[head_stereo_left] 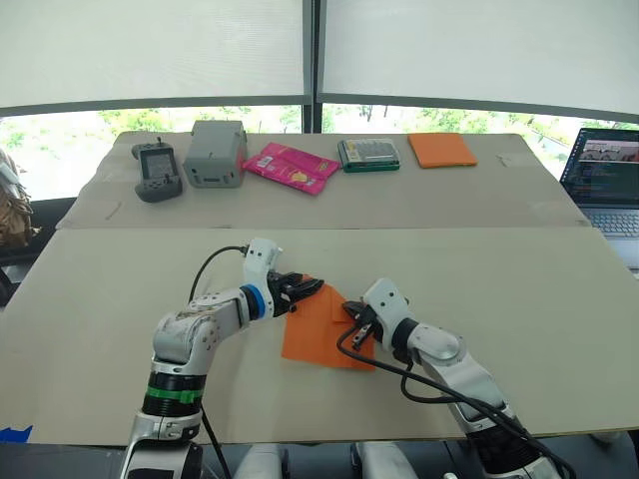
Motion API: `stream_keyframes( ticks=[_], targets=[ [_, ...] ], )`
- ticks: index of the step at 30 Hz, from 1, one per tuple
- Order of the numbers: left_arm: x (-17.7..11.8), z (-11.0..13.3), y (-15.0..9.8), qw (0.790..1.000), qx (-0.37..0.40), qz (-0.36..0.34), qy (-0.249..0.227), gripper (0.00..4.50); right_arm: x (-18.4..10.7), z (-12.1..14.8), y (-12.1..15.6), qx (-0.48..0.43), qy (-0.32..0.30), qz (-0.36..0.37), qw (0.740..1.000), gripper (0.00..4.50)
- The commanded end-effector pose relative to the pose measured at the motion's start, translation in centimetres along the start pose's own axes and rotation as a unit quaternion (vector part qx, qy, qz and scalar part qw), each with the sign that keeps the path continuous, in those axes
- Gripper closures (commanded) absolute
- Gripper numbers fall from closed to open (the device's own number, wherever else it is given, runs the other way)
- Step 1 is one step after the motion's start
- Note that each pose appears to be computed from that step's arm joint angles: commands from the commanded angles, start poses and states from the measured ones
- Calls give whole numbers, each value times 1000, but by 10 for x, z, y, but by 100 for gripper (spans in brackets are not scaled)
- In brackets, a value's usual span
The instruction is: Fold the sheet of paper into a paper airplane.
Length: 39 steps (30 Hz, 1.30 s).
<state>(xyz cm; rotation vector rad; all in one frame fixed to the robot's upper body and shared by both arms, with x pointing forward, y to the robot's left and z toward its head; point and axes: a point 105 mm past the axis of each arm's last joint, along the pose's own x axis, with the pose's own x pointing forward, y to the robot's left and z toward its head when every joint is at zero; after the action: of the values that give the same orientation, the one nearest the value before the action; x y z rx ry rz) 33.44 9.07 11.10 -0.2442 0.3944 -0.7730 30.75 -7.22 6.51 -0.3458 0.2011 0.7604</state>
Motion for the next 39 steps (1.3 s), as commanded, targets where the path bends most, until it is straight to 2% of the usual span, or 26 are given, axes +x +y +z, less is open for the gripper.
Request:
stream_keyframes(
  ticks=[1,6,9,12,16,17,22,28,31,34,39],
  targets=[
    [-2,10,-3,1000,-10,-18,-6,200,2,-30,11,18,56,16,998,450],
    [-3,2,-5,999,10,-25,23,200,2,-30,12,20,56,14,998,450],
    [-4,3,-9,999,8,-39,21,200,2,-30,12,21,56,12,998,450],
    [-7,7,-9,999,18,-40,21,285,2,-30,13,23,55,11,998,450],
    [-11,12,-7,999,33,-37,20,424,3,-31,13,22,56,12,998,450],
    [-12,11,-7,998,38,-37,24,445,3,-31,13,22,56,12,998,450],
    [-12,5,-10,997,58,-43,34,445,4,-30,13,20,55,14,998,450],
    [-6,-2,-22,982,172,-59,43,445,5,-29,10,8,56,12,998,450],
    [-3,-6,-24,981,177,-59,51,445,4,-28,8,5,56,9,998,450],
    [-2,-18,-24,972,215,-55,80,445,1,-21,-1,8,45,-3,999,450],
    [1,-28,-22,972,213,-49,91,445,-5,0,-19,1,13,-22,1000,450]
  ],
)
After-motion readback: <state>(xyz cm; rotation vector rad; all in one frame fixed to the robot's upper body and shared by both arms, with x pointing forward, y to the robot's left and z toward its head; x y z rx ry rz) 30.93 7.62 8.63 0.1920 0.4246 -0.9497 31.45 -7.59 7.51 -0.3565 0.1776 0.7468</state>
